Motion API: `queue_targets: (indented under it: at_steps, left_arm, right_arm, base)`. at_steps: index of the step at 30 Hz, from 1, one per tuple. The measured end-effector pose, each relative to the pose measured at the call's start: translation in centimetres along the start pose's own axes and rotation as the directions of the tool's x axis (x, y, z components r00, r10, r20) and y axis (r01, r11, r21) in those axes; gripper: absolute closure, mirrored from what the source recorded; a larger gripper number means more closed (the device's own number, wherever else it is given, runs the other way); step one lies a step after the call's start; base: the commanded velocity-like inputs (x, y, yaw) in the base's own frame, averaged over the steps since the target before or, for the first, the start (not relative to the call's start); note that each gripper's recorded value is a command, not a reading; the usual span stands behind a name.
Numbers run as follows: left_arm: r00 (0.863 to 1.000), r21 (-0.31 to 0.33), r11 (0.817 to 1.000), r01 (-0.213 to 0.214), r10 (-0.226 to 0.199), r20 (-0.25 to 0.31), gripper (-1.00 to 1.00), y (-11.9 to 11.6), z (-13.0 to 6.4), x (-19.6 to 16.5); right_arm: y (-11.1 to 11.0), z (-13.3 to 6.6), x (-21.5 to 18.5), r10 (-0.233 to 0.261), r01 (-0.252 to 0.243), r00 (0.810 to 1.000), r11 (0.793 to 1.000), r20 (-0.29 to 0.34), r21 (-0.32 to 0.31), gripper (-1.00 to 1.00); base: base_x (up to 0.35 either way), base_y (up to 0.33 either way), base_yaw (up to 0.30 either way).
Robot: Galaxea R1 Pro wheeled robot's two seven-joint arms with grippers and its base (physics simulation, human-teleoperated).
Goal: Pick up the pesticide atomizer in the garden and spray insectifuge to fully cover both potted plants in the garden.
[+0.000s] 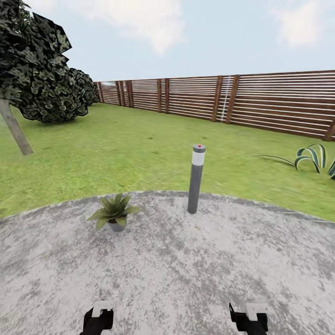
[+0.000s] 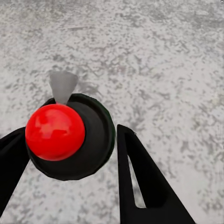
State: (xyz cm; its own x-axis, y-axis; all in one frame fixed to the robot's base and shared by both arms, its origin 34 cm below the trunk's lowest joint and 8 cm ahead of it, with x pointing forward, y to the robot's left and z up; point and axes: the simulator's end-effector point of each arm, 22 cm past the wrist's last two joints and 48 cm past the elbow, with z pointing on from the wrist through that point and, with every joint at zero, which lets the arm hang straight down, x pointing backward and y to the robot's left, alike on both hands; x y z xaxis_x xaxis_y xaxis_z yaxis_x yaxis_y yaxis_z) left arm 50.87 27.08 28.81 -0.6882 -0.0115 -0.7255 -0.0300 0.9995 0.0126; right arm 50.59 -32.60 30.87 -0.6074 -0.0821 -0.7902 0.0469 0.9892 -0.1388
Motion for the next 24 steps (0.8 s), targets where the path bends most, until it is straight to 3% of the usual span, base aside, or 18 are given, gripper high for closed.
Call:
queue_targets:
  at_steps: [8, 17, 24]
  left_arm:
    - [1.000, 0.000, 1.000, 0.000, 0.000, 0.000, 1.00, 0.00, -0.01, 0.03]
    - [1.000, 0.000, 1.000, 0.000, 0.000, -0.001, 1.00, -0.01, 0.02, 0.02]
    - [1.000, 0.000, 1.000, 0.000, 0.000, 0.000, 1.00, -0.02, 0.01, 0.00]
  right_arm:
    - [0.01, 0.00, 0.01, 0.000, 0.000, 1.000, 1.000, 0.000, 0.000, -1.00]
    - [0.00, 0.01, 0.03, 0.000, 0.000, 1.000, 1.000, -0.001, 0.000, -1.00]
    - [0.00, 0.01, -0.05, 0.001, -0.001, 1.000, 1.000, 0.001, 0.000, -1.00]
  base:
    - [0.310, 0.064, 0.276]
    - [0.053, 0.013, 0.268]
    - [0.252, 0.000, 0.045]
